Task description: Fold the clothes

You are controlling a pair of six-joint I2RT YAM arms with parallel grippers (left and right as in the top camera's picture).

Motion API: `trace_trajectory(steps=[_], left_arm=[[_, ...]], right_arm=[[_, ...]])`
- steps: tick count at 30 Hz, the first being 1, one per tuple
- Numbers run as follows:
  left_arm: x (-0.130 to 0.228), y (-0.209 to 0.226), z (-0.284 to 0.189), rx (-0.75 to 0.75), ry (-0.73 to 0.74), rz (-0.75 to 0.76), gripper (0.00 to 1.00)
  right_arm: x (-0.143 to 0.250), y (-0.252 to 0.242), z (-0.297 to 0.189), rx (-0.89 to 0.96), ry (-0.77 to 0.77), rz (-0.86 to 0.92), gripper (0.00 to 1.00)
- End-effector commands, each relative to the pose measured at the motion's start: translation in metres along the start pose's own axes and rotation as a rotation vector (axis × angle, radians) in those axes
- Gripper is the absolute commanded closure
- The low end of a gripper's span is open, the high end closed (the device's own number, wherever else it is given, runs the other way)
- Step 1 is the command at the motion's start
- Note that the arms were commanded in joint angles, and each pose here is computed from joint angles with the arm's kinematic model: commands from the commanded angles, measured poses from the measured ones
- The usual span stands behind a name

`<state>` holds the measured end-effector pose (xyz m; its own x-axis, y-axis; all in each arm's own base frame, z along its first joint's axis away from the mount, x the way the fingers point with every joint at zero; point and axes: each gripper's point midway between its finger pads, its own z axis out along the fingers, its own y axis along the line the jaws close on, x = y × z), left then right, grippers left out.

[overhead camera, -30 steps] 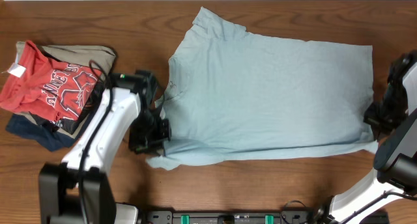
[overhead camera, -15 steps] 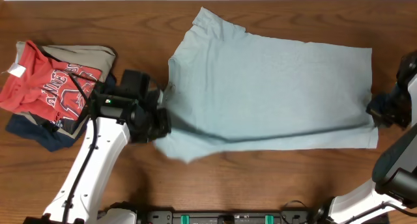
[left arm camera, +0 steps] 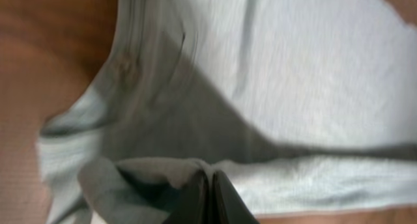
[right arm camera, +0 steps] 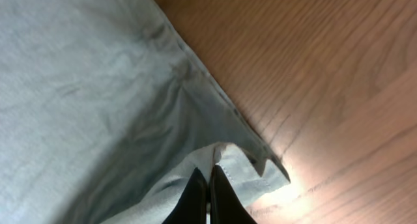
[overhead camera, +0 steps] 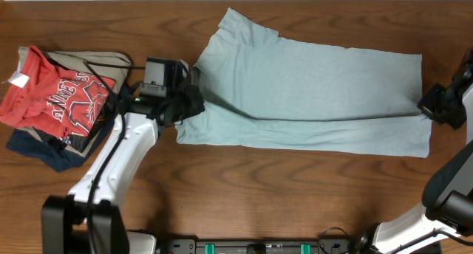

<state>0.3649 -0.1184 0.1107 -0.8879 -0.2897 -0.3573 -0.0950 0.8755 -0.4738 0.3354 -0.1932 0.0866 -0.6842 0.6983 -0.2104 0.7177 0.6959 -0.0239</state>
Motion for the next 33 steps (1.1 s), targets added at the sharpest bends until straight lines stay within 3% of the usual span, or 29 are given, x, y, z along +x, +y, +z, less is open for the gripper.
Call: trace_trajectory(steps=[1,8,20,21,22,23,25,27,33], left_arm=[[-0.009,0.002,0.013,0.003,-0.022,-0.010,0.94],[-0.034,-0.006,0.023,0.044,-0.115,0.010,0.94],[-0.041,0.016,0.031,-0.066,-0.154,-0.028,0.94],[-0.041,0.017,0.031,-0.070,-0.157,-0.028,0.92],[-0.041,0.017,0.031,-0.071,-0.158,-0.028,0.83],[-0.041,0.017,0.031,-0.071,-0.157,-0.028,0.59],[-0.038,0.019,0.032,-0.079,-0.144,-0.032,0.37],[-0.030,0.023,0.032,-0.095,-0.114,-0.040,0.30],[0.005,0.041,0.031,-0.175,0.024,-0.074,0.29]], right_arm=[[-0.007,-0.010,-0.004,0.041,-0.033,0.028,0.99],[-0.014,-0.015,-0.003,0.074,-0.067,0.047,0.99],[-0.026,-0.008,0.005,0.037,-0.129,0.055,0.99],[-0.028,-0.004,0.006,0.019,-0.134,0.056,0.94],[-0.029,0.000,0.007,-0.004,-0.140,0.054,0.82],[-0.030,0.003,0.008,-0.020,-0.144,0.054,0.71],[-0.027,0.004,0.010,-0.031,-0.136,0.054,0.55],[-0.023,0.003,0.013,-0.027,-0.123,0.052,0.51],[0.007,-0.008,0.032,0.020,-0.036,0.044,0.51]])
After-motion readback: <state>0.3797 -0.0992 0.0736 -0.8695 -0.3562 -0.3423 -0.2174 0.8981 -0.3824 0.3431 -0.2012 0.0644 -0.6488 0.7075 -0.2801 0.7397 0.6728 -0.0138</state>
